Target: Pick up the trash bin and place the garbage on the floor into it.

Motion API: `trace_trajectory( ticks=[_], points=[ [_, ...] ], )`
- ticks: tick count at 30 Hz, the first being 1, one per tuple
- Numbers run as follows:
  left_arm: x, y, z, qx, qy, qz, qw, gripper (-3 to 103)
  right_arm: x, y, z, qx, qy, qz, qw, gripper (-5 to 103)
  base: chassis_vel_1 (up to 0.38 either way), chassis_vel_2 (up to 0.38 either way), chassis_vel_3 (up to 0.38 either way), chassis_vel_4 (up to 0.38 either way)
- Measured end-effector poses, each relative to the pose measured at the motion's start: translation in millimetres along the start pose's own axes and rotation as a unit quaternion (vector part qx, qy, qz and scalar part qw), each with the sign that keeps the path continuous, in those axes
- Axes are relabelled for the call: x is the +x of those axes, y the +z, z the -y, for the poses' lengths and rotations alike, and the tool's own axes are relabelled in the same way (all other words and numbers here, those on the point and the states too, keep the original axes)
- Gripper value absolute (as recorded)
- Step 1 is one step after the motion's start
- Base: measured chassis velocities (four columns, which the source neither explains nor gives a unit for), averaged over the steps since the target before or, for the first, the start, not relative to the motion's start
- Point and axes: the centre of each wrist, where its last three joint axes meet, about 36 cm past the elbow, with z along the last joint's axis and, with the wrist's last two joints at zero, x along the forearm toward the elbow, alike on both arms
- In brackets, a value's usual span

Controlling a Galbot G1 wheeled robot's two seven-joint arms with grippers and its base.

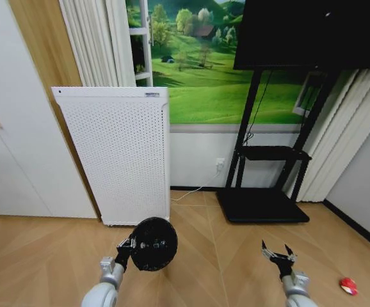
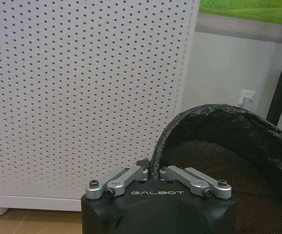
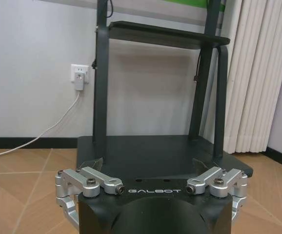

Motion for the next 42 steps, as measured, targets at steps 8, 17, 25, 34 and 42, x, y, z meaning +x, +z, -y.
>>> trace_trajectory(
  ticks=[8,17,25,34,42],
  points=[
    [0,0,0.2,0.000,0.001,0.000,1.0000,4,-1,1,3,0.001,0.001,0.003,1.000,100,-0.311,-0.298,0.292,0.291],
    [-1,2,-0.7,0.000,0.001,-0.001,1.0000,4,-4,6,0,0.003,-0.001,0.014,1.000,100,-0.234,-0.258,0.246,0.198],
    [-2,6,-2.7,0.000,-0.003,-0.003,1.0000,4,-2,8,-2,0.026,-0.017,-0.001,1.000,100,0.067,0.019,-0.048,-0.025],
    [-5,4,-3.3,-0.002,0.001,-0.002,1.0000,4,3,13,4,0.069,-0.047,-0.037,0.996,100,0.011,0.015,-0.021,-0.015],
    [-8,4,-0.5,-0.001,0.010,-0.002,0.9999,4,17,26,-6,0.077,-0.079,-0.089,0.990,100,0.000,0.000,0.000,0.000]
  ],
)
